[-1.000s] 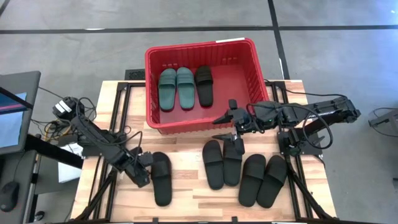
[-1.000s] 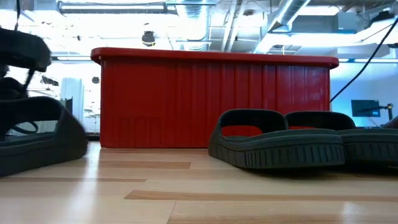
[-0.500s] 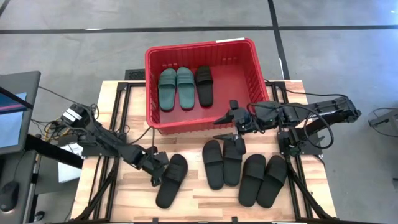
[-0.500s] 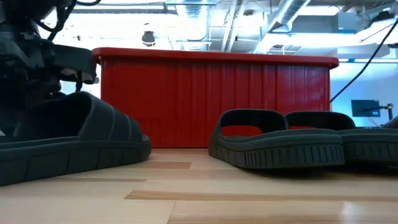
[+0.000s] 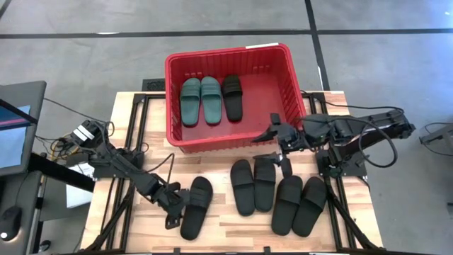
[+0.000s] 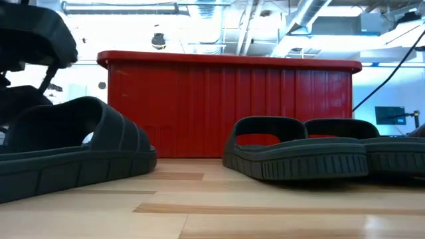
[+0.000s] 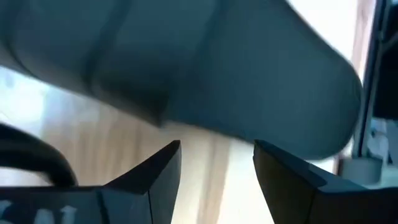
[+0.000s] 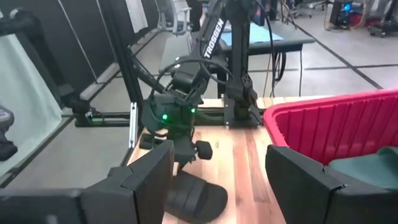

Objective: Pick and place slides into bin
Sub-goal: Put the black slipper into the red container

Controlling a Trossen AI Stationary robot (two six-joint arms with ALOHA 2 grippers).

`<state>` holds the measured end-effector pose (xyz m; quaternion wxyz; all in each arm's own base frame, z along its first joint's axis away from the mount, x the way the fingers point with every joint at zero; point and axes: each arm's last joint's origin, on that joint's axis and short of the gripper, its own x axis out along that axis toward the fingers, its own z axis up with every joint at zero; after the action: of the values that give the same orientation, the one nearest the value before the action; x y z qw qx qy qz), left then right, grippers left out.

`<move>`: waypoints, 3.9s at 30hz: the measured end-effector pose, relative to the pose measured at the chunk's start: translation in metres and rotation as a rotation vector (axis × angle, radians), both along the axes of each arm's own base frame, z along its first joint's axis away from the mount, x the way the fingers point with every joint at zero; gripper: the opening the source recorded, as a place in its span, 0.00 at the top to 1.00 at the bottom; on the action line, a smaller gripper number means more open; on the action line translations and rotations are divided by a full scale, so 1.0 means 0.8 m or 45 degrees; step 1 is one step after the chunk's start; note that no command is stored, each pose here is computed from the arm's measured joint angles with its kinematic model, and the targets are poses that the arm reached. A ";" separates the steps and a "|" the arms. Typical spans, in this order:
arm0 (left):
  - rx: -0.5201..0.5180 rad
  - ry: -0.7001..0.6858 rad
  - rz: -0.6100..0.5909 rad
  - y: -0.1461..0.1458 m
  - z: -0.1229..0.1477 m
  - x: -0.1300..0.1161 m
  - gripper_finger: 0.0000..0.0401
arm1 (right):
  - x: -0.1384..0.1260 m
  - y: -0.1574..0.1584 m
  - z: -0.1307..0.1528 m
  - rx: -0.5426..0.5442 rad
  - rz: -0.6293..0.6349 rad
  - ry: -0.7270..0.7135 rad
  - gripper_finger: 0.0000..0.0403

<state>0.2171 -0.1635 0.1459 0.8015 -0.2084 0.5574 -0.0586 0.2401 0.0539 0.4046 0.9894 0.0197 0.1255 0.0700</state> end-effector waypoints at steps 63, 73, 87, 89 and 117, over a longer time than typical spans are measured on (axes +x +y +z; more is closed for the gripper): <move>0.170 -0.566 0.194 0.041 0.112 0.062 0.65 | 0.057 0.062 -0.088 -0.192 -0.021 0.401 0.41; 0.419 -0.926 0.381 0.076 0.206 -0.018 0.65 | 0.129 0.086 -0.176 -0.414 -0.166 0.482 0.41; 0.551 -1.172 0.450 0.094 0.252 -0.071 0.65 | 0.161 0.125 -0.265 -0.606 -0.337 0.522 0.41; 0.566 -1.174 0.438 0.094 0.252 -0.072 0.65 | 0.165 0.126 -0.279 -0.628 -0.336 0.554 0.41; 0.565 -1.169 0.424 0.094 0.252 -0.072 0.65 | 0.204 0.087 -0.330 -0.700 -0.522 0.863 0.62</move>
<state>0.1598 -0.0884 0.3473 0.9861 -0.0723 0.1081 0.1036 0.4030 0.1232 0.1407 0.8547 -0.1966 0.4483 -0.1727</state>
